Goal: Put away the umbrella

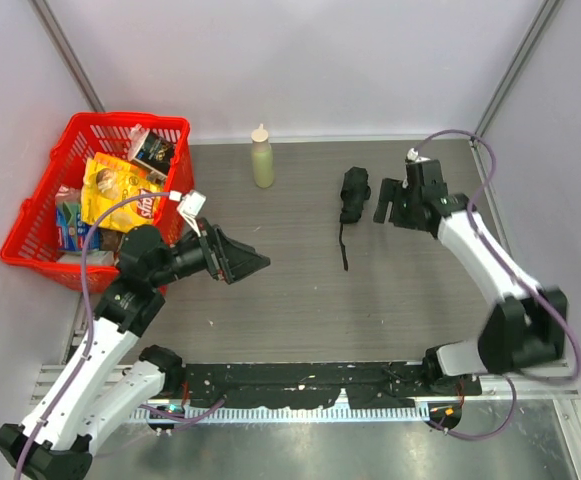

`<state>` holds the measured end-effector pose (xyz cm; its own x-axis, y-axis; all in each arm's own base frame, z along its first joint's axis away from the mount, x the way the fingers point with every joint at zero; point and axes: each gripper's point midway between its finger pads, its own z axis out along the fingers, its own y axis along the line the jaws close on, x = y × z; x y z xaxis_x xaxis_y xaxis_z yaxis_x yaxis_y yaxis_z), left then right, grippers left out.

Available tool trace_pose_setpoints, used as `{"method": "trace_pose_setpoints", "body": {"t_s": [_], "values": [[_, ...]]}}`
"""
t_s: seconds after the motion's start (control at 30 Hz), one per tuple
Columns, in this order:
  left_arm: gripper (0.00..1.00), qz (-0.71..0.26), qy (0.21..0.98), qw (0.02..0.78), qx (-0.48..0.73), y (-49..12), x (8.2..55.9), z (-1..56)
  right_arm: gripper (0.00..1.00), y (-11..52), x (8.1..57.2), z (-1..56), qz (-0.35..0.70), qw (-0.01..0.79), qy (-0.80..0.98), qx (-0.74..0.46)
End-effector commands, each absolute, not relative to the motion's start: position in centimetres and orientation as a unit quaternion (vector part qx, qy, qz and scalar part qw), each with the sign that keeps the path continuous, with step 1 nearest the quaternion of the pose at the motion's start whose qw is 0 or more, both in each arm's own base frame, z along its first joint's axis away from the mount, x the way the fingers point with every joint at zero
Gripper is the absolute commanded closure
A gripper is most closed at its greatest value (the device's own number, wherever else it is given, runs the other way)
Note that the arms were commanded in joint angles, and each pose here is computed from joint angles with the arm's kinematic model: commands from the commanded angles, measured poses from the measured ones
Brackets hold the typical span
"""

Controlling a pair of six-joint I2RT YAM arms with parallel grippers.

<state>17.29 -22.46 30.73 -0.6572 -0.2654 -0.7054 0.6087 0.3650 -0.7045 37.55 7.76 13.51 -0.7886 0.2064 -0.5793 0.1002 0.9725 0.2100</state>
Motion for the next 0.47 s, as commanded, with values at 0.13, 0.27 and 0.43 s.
{"method": "trace_pose_setpoints", "body": {"t_s": [0.13,0.27,0.43], "values": [[0.00,-0.530,0.677,0.497,0.111,-20.7,17.7,36.0,0.19,9.3,25.6,25.9,0.161,0.506,0.847,0.035],[0.00,-0.501,0.656,0.558,0.087,-18.8,17.8,38.2,0.18,8.3,20.5,32.2,0.216,0.599,0.771,0.028],[0.01,-0.465,0.637,0.613,0.050,-16.2,17.6,39.9,0.18,7.1,17.3,35.6,0.222,0.646,0.730,0.015]]}}
